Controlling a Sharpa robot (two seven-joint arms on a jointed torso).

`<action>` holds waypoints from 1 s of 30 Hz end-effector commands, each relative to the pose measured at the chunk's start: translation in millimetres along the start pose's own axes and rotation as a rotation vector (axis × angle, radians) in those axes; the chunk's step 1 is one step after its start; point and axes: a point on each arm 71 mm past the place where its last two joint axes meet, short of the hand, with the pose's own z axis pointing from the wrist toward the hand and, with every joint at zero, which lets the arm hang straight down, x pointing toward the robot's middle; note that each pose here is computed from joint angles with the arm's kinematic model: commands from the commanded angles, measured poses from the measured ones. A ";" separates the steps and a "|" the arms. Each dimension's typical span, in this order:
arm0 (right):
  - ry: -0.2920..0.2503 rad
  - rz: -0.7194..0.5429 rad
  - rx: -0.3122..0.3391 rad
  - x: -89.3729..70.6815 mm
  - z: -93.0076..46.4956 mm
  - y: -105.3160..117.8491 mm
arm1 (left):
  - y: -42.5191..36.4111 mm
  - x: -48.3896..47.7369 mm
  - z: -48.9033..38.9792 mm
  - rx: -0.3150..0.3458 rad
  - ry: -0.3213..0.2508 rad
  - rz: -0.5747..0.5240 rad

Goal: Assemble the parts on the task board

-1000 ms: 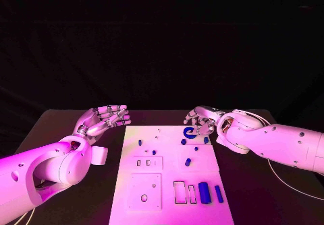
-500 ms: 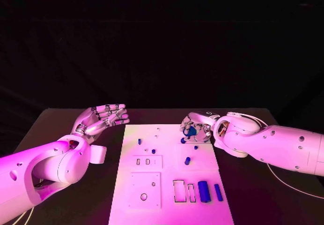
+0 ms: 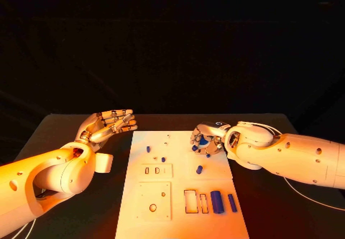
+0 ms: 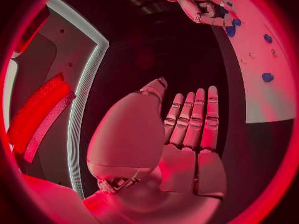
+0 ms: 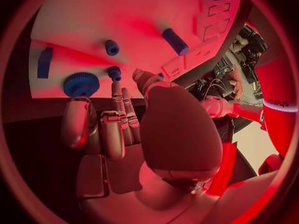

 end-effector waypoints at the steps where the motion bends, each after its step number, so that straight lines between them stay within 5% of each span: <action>1: 0.002 -0.052 0.013 0.8 0.4 0.1 | -1.4 2.4 0.5 0.008 0.020 -0.006; 16: -0.036 -0.079 0.013 -1.3 2.6 2.6 | -1.1 1.5 0.6 0.006 0.019 -0.005; 30: -0.012 -0.093 0.039 1.2 7.6 -4.1 | -0.8 2.2 1.0 0.004 0.021 -0.006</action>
